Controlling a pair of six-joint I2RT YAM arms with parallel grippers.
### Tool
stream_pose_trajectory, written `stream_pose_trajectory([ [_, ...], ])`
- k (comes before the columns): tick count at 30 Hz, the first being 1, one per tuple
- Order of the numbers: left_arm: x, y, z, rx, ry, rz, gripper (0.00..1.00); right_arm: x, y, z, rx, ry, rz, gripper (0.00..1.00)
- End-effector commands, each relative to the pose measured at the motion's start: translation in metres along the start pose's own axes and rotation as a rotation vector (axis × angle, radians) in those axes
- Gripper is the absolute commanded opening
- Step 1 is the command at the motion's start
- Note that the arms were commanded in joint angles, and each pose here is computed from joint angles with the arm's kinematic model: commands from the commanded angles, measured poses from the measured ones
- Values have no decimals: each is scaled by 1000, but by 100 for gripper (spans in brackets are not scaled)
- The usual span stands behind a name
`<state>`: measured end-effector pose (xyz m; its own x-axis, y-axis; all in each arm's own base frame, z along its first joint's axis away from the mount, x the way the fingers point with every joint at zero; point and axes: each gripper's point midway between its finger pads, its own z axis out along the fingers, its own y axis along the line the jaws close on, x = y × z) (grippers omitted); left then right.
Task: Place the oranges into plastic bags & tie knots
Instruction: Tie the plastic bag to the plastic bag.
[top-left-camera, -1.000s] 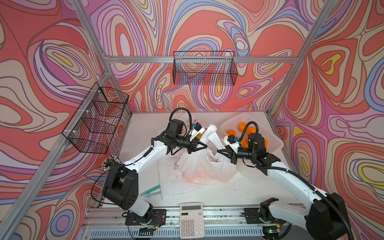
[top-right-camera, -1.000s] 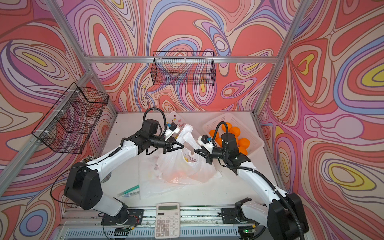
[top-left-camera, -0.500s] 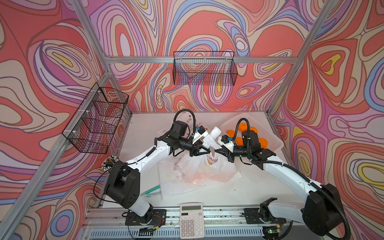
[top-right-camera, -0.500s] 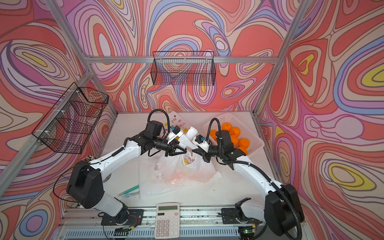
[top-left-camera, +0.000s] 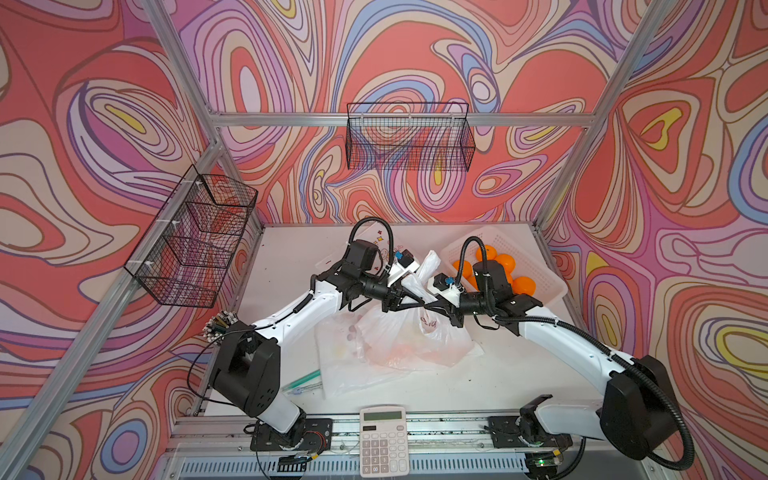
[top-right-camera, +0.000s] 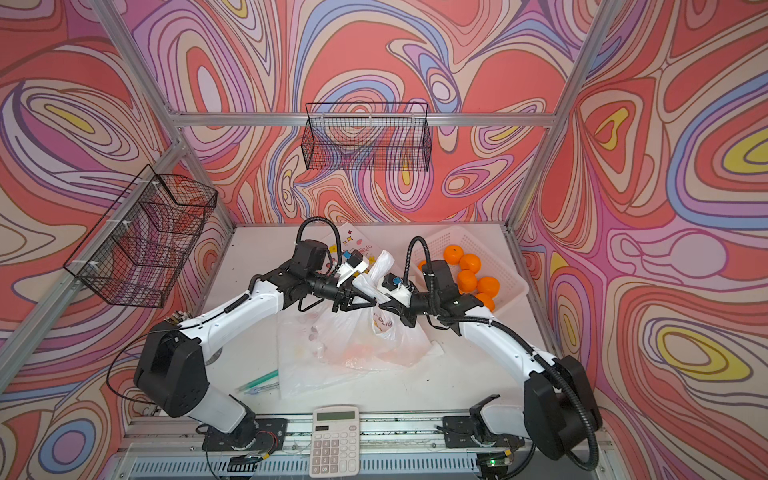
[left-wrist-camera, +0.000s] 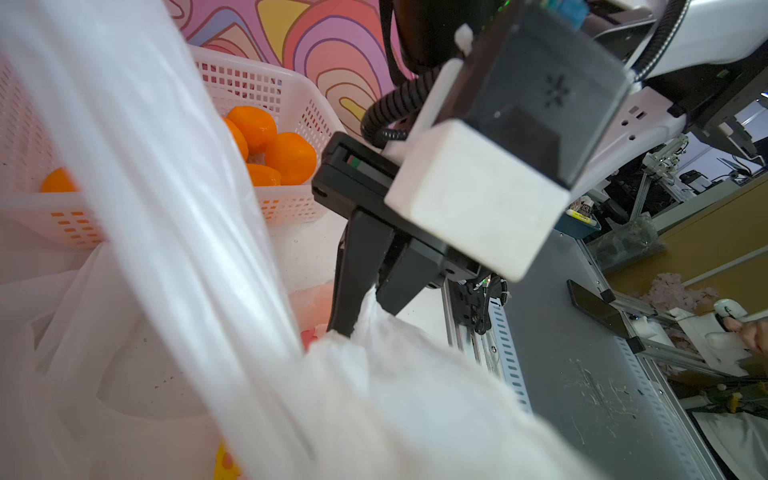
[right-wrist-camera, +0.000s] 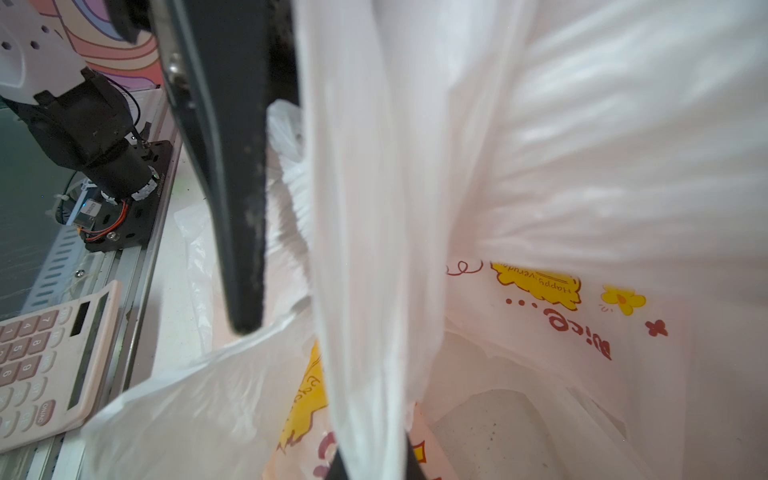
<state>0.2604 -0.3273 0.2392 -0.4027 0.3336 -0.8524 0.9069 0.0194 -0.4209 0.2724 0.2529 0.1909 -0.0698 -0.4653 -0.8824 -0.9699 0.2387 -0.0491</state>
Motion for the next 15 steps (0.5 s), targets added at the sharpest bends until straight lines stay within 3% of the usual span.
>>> stream_pose_trajectory([
  [1,-10,-4,2,24,-13,39,18,-2,1,0,-4,19,-24,0],
  [5,-9,-4,1,19,-8,44,1,-2,0,-4,12,40,-21,0],
  [9,-8,-5,0,12,-4,49,0,-6,-3,-11,48,48,-11,3],
  [15,-8,-7,-2,-1,-8,71,0,-41,-6,-41,154,-60,-5,56],
])
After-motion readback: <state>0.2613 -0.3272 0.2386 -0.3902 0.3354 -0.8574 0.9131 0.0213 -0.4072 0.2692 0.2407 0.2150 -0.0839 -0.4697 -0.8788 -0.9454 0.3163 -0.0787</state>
